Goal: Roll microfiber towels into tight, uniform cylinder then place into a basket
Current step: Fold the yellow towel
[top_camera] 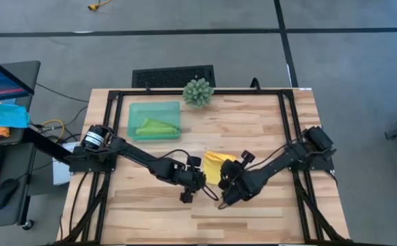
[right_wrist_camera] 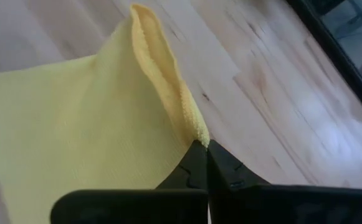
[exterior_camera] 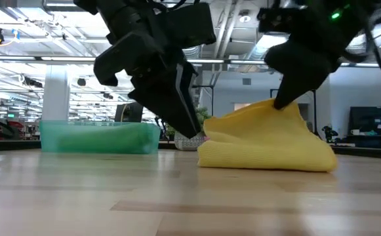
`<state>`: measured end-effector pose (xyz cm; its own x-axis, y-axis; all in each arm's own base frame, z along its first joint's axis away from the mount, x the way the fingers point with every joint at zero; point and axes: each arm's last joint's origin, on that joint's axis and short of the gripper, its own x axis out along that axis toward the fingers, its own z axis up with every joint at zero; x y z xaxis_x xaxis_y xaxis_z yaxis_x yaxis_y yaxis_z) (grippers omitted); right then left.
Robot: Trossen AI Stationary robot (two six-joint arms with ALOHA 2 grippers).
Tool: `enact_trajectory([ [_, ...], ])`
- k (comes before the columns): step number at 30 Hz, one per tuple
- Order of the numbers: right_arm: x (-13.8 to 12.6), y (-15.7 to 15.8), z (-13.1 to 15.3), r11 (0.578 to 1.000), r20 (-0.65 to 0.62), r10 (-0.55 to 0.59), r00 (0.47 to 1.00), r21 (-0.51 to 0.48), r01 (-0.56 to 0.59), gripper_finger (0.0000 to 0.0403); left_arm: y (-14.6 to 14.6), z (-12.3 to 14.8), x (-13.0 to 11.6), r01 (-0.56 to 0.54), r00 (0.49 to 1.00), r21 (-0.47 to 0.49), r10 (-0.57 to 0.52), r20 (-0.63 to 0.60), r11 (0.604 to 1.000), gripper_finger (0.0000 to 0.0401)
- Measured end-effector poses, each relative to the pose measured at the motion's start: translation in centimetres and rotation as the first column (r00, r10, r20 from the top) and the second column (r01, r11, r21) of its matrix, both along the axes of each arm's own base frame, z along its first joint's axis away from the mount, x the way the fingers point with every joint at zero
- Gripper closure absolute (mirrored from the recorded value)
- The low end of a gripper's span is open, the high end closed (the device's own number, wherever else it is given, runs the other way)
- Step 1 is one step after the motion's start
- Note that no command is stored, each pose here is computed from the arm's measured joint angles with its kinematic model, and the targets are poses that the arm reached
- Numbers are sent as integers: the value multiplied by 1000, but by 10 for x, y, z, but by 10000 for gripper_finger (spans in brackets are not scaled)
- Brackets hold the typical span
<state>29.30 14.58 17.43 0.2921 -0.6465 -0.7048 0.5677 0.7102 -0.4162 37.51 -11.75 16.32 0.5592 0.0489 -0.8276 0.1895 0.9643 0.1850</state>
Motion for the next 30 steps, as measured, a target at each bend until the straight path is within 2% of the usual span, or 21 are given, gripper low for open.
enact_trajectory([
  [11,14,-25,-3,992,-81,-54,995,113,63,395,-1,9,13,88,984,34,-92,150,996,250],
  [15,16,-26,-5,988,-72,-60,996,134,70,387,9,6,16,58,982,23,-61,179,998,250],
  [23,15,-24,-6,980,-102,-57,993,186,75,380,23,-25,3,-9,958,-52,23,285,999,263],
  [30,15,-24,-6,976,-119,-48,992,207,72,362,24,-31,-2,-6,961,-89,31,275,996,280],
])
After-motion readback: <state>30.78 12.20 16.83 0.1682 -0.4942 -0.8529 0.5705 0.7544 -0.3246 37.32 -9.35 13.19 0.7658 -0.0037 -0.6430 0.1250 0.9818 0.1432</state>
